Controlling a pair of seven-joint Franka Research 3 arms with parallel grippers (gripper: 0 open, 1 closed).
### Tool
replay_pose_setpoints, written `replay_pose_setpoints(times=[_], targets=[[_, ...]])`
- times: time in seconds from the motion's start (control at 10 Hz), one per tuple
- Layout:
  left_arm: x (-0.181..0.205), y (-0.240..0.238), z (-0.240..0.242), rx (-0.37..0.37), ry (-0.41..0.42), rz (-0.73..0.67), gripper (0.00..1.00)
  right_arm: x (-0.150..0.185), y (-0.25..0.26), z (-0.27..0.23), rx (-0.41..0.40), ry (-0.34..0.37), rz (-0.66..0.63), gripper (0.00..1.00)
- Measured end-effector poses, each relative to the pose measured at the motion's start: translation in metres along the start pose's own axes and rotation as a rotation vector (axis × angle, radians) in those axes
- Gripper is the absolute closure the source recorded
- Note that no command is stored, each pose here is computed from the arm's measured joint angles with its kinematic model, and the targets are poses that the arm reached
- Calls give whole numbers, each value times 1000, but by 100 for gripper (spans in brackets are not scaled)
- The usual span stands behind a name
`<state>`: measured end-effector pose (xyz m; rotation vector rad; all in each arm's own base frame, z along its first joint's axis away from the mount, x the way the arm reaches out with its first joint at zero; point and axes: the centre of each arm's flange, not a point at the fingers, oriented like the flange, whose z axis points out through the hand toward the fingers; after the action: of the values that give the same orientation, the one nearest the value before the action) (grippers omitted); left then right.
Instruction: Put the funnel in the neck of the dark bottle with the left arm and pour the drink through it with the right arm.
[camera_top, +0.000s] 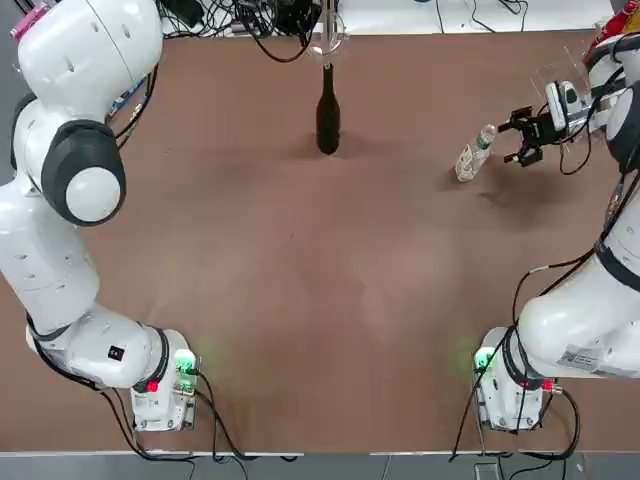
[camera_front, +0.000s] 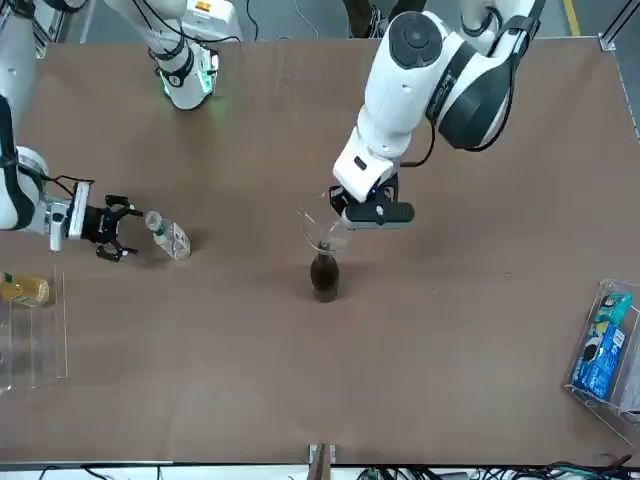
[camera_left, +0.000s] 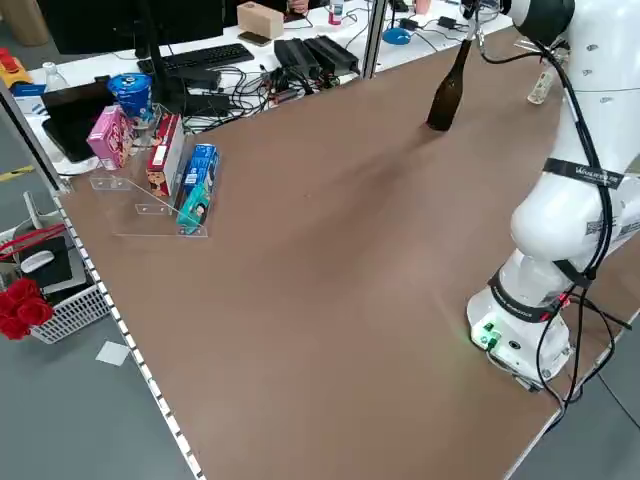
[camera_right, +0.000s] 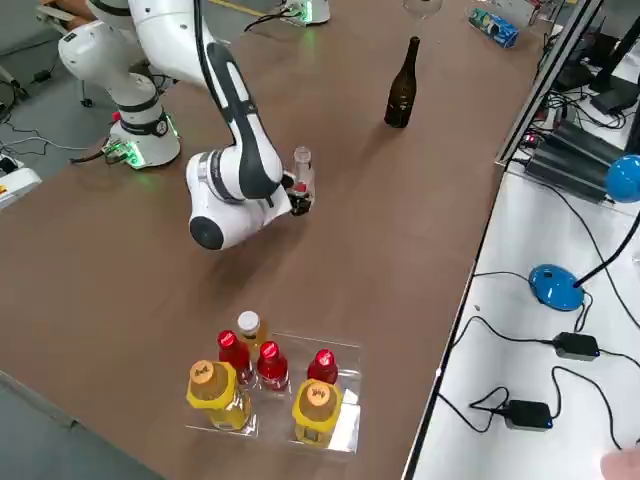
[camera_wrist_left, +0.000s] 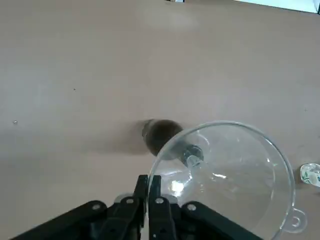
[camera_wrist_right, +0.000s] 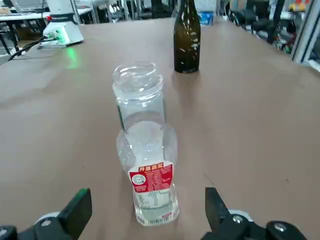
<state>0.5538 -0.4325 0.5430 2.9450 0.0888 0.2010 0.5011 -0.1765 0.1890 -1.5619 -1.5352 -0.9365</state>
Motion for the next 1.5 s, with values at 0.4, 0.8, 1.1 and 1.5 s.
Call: replay_pose_setpoints(times=[0.4,0.8,1.1,1.5], targets=[[1,0,4,2,-5,-1,95,-36,-4,27,29,80,-14,0],[2,-1,12,3,-14,-2,95,-41,11,46,40,145,-24,0],[2,0,14,3,-15,-2,93,-47,13,57,55,166,-20,0],[2,0,13,1,-14,2,36,-46,14,75,70,214,-25,0]])
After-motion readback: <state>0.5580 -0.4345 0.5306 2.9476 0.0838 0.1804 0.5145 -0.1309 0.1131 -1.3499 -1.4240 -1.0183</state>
